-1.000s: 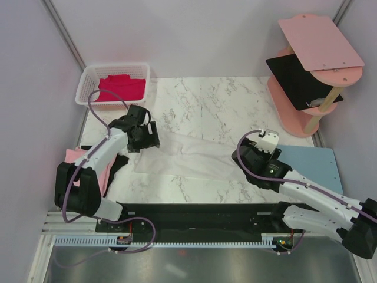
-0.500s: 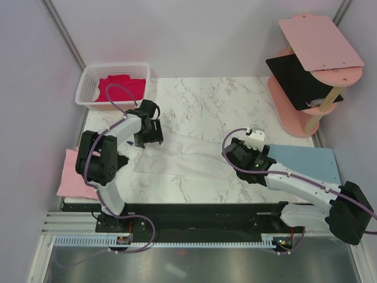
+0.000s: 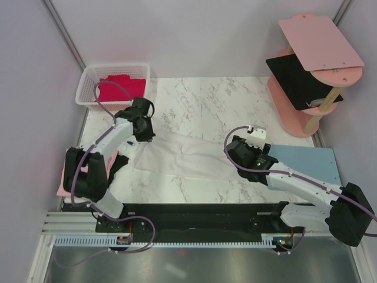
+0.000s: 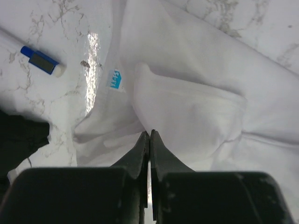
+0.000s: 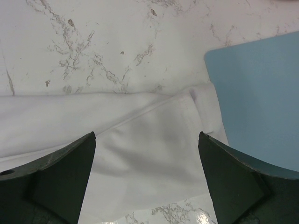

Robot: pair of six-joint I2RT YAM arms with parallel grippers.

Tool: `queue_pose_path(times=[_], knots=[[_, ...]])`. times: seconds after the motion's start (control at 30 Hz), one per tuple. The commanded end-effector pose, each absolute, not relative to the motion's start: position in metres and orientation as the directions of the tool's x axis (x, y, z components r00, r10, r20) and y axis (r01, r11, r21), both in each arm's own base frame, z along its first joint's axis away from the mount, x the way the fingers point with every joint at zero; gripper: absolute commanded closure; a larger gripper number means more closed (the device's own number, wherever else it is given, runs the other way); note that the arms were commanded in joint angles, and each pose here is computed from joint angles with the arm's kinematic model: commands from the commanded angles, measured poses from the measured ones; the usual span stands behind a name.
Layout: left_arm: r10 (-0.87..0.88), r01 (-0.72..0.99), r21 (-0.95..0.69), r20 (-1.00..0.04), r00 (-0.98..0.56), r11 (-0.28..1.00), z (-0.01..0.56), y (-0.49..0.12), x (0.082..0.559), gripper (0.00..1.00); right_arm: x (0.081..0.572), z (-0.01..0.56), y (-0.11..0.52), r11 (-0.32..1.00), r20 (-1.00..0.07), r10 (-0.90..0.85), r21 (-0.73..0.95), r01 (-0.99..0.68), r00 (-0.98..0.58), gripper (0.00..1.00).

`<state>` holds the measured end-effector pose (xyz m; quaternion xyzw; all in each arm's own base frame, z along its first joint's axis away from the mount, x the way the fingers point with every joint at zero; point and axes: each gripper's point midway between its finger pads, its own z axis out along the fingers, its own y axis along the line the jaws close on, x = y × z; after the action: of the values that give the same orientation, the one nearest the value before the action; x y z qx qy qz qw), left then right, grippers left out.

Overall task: Fold and stack the t-shirts
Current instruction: Flatten out the tshirt

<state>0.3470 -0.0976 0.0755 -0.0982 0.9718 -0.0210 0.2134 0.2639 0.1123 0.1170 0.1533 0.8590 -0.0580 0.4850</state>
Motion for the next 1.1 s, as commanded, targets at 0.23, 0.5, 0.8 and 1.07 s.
queue_pose_path(times=[0.23,0.5,0.8,1.07], knots=[[-0.240,-0.100,-0.376,-0.347,-0.906,0.921,0.136,-0.116,0.206,0.98,0.268,0.115,0.115,0.945,-0.850,0.221,0.067,0.319,-0.478,0.02],[-0.255,-0.134,-0.328,-0.360,-0.898,0.935,0.150,-0.091,0.158,0.01,0.275,0.106,0.122,0.952,-0.836,0.208,0.053,0.302,-0.507,0.02],[-0.242,-0.140,-0.254,-0.432,-0.869,0.957,0.136,-0.096,0.234,0.10,0.283,0.098,0.133,0.959,-0.825,0.188,0.038,0.279,-0.532,0.02],[-0.225,-0.199,-0.107,-0.406,-0.886,0.974,0.090,-0.086,0.278,0.18,0.283,0.095,0.129,0.959,-0.822,0.185,0.032,0.281,-0.539,0.02]])
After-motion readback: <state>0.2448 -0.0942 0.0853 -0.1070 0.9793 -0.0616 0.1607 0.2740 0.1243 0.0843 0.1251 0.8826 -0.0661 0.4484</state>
